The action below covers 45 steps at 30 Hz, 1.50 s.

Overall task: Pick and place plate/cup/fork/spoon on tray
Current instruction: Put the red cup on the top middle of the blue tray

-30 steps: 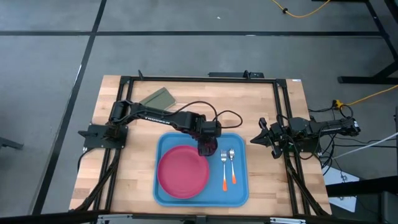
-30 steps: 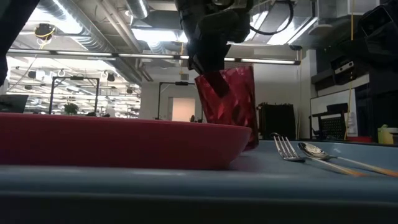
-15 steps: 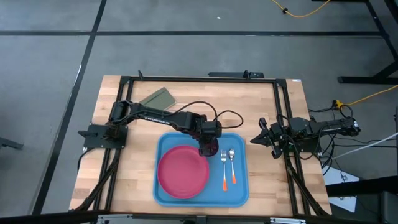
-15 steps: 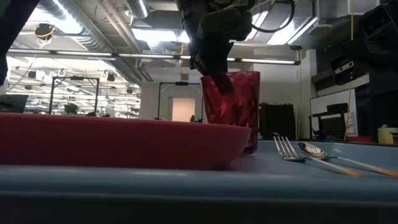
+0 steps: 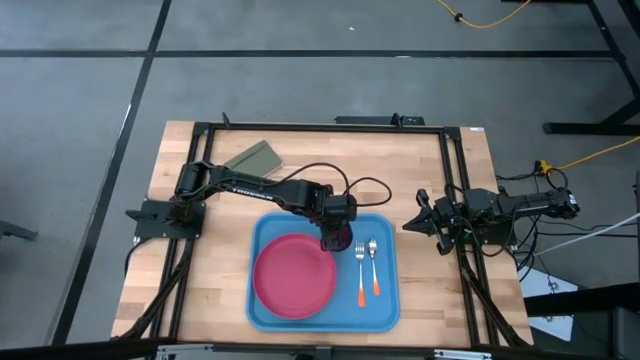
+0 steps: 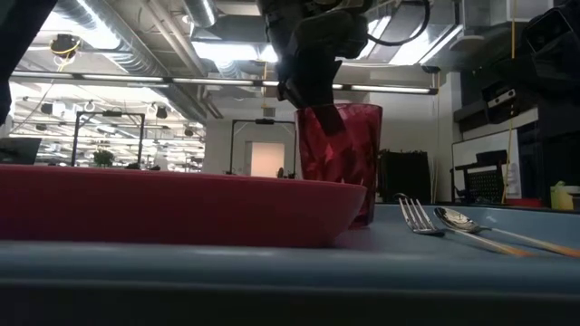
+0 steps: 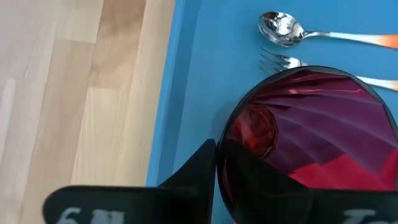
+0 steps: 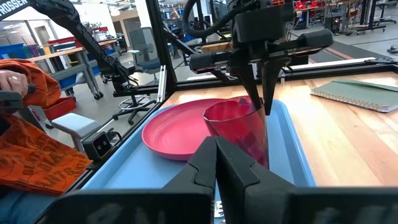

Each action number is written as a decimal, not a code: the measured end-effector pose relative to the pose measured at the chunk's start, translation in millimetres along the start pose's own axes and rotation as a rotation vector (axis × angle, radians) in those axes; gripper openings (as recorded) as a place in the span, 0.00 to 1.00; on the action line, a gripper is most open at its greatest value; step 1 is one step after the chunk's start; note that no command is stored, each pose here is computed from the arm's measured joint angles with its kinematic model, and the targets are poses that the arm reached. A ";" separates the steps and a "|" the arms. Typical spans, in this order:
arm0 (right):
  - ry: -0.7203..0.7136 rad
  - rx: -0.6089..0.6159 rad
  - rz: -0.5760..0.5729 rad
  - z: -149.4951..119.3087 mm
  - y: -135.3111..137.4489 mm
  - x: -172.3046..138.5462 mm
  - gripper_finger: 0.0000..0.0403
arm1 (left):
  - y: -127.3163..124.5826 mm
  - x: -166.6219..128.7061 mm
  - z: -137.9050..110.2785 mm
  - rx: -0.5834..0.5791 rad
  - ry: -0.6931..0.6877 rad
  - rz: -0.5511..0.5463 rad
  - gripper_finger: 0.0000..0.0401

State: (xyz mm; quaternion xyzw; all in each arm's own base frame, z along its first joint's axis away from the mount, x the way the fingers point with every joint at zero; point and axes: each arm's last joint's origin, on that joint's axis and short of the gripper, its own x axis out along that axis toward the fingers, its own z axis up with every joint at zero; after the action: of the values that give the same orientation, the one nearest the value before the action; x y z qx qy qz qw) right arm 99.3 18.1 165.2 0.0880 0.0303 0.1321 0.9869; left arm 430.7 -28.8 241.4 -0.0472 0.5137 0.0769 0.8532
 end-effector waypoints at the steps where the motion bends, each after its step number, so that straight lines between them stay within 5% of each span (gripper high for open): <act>1: 0.000 0.000 0.000 0.0 0.0 0.0 0.02 | -0.1 0.0 0.3 0.000 -0.003 0.000 0.08; 38: 0.000 0.000 0.000 0.0 0.0 0.0 0.02 | -0.9 -0.3 4.3 -0.015 -0.047 0.001 0.08; 45: 0.000 0.000 0.000 0.0 0.0 0.0 0.02 | -0.9 -0.3 3.9 -0.072 -0.043 0.001 0.15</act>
State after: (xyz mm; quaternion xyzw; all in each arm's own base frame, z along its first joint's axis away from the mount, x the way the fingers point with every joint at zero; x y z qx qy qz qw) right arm 99.3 18.1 165.2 0.0880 0.0305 0.1320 0.9869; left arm 434.1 -29.0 243.5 -0.0761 0.4922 0.0965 0.8617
